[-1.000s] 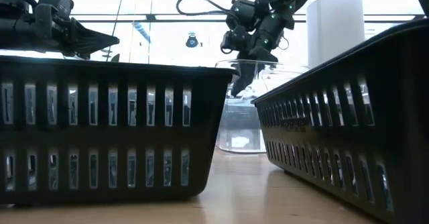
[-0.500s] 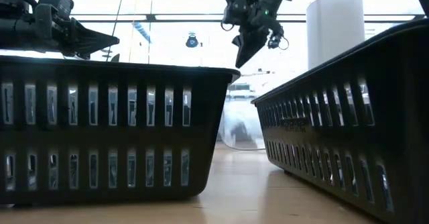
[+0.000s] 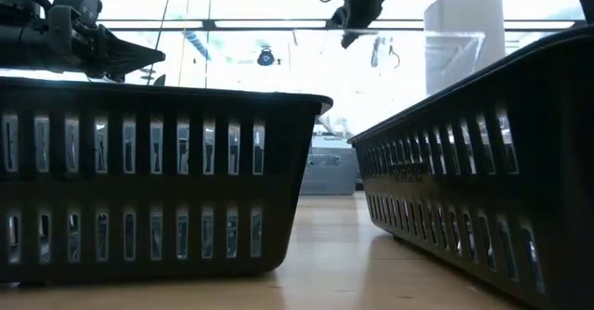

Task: Stack baskets by color
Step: Stack the left transparent bin on the right transparent bin

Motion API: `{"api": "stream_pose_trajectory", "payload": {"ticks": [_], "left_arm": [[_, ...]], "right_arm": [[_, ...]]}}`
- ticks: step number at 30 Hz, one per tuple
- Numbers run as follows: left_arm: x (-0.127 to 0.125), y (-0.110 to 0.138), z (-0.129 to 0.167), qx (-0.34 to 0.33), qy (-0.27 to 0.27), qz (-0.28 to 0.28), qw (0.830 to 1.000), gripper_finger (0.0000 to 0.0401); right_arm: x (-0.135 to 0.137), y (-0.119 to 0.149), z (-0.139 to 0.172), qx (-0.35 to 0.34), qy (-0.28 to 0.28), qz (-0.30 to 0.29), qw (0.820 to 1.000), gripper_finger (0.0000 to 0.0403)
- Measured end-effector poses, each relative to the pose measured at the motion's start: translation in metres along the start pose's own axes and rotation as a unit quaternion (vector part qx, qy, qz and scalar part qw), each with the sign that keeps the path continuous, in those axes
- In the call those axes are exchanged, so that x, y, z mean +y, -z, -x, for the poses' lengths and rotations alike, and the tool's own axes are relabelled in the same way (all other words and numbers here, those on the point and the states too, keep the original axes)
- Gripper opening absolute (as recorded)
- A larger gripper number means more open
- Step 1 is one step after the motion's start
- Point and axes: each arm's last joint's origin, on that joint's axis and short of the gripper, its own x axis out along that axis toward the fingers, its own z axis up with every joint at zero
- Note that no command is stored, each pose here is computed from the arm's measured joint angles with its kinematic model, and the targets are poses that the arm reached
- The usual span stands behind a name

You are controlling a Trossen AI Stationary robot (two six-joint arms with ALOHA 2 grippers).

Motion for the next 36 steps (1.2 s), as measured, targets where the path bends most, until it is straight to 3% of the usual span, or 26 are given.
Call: {"api": "stream_pose_trajectory", "payload": {"ticks": [13,27,31,36], "left_arm": [[0.0,0.0,0.0,0.0,0.0,0.0,1.0,0.0007],[0.0,0.0,0.0,0.0,0.0,0.0,1.0,0.0007],[0.0,0.0,0.0,0.0,0.0,0.0,1.0,0.0007],[0.0,0.0,0.0,0.0,0.0,0.0,1.0,0.0007]], "right_arm": [[0.008,0.011,0.071,0.025,0.061,0.024,0.997,0.0003],[0.025,0.054,0.15,-0.038,0.138,0.009,0.99,0.0002],[0.033,0.068,0.155,-0.044,0.121,0.026,0.991,0.0002],[0.045,0.088,0.138,-0.006,0.088,0.033,0.996,0.0002]]}}
